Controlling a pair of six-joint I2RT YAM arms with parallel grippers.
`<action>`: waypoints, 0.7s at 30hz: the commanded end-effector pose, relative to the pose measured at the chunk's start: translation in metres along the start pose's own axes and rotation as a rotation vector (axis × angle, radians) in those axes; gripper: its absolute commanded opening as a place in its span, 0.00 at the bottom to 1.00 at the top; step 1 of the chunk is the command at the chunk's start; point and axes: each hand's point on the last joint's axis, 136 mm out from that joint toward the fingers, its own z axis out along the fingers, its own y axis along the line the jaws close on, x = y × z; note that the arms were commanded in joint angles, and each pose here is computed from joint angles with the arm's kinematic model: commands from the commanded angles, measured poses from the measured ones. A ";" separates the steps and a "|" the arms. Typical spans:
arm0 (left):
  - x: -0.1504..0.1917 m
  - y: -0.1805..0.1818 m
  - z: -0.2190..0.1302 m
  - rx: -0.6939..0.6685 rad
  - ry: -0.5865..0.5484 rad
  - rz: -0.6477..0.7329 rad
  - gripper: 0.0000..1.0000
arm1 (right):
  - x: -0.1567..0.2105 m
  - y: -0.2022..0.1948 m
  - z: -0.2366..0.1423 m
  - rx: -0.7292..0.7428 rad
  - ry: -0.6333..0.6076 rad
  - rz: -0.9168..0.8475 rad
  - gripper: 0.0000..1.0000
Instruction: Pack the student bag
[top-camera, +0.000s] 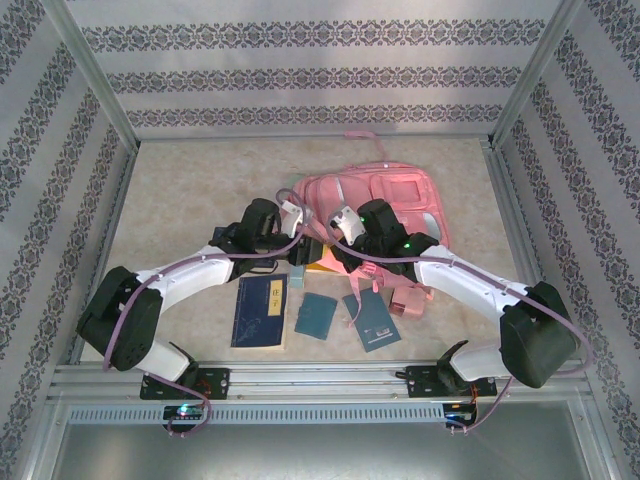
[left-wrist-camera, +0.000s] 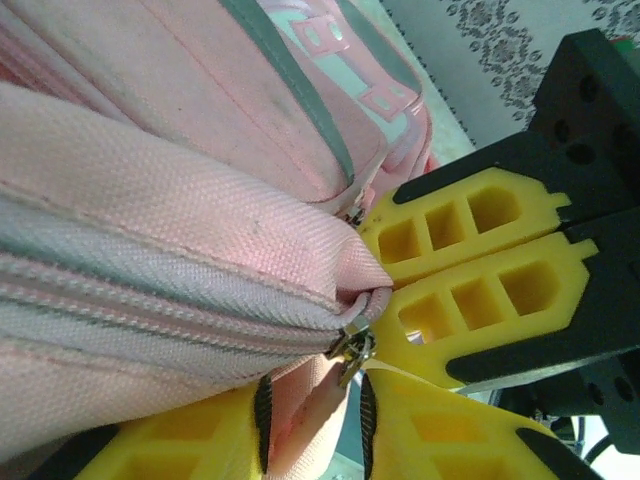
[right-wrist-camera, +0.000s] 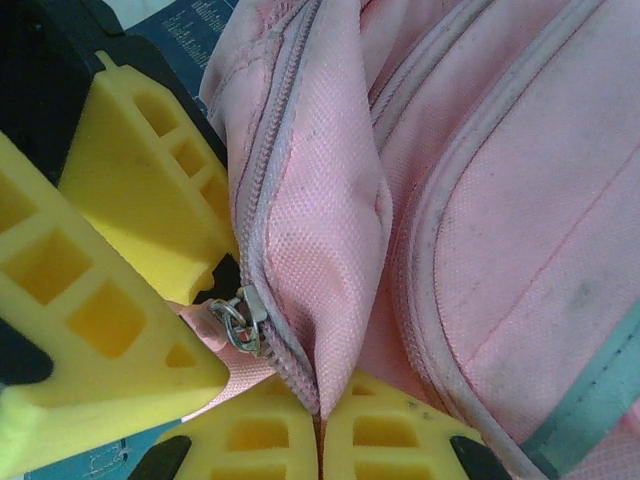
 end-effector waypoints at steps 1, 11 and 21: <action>0.000 -0.001 0.003 -0.042 0.030 0.085 0.20 | -0.034 0.007 -0.008 -0.045 -0.090 0.018 0.00; -0.005 0.008 -0.021 -0.179 0.016 0.163 0.00 | -0.019 0.002 -0.010 -0.013 -0.056 -0.013 0.00; 0.003 0.027 -0.048 -0.347 0.034 0.182 0.00 | -0.002 -0.005 -0.015 0.041 -0.017 -0.078 0.00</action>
